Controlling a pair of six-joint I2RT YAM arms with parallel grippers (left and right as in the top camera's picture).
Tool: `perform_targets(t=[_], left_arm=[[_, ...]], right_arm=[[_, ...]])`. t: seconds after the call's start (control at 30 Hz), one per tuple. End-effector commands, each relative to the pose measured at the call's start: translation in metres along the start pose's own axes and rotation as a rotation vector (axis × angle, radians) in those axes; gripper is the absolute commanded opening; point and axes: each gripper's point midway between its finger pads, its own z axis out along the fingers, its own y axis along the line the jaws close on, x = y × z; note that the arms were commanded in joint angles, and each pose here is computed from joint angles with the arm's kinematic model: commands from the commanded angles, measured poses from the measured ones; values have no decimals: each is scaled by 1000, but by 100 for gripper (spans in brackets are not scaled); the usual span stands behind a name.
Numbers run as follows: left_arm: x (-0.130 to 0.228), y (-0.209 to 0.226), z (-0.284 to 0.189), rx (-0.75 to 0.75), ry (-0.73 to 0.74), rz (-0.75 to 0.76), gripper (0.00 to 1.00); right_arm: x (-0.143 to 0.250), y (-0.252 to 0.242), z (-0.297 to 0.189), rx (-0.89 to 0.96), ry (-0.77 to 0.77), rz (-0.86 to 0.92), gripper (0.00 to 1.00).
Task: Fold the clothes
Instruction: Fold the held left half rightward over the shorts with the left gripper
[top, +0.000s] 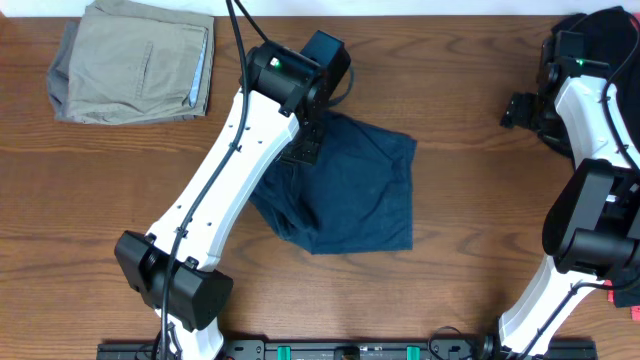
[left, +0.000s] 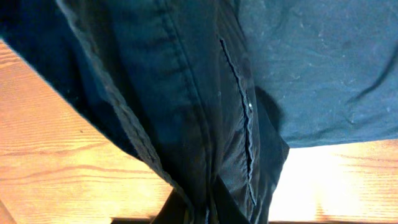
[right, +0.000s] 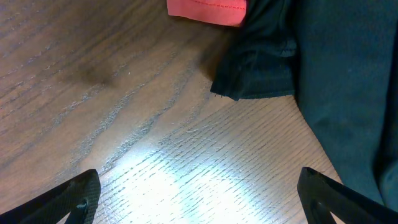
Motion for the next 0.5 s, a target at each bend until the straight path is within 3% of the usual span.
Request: perform_targets(t=[0.0,0.23,0.47], left_arm=[[13,11,-7,-37,35,-8,6],[1,-33,-10,139,-10,5,6],[-7,-82,-1,225,-69,74,6]], right_arm=[[0,1,1,8,1,13,99],[0,1,1,8,1,13,99],[0,1,1,8,1,13,99]])
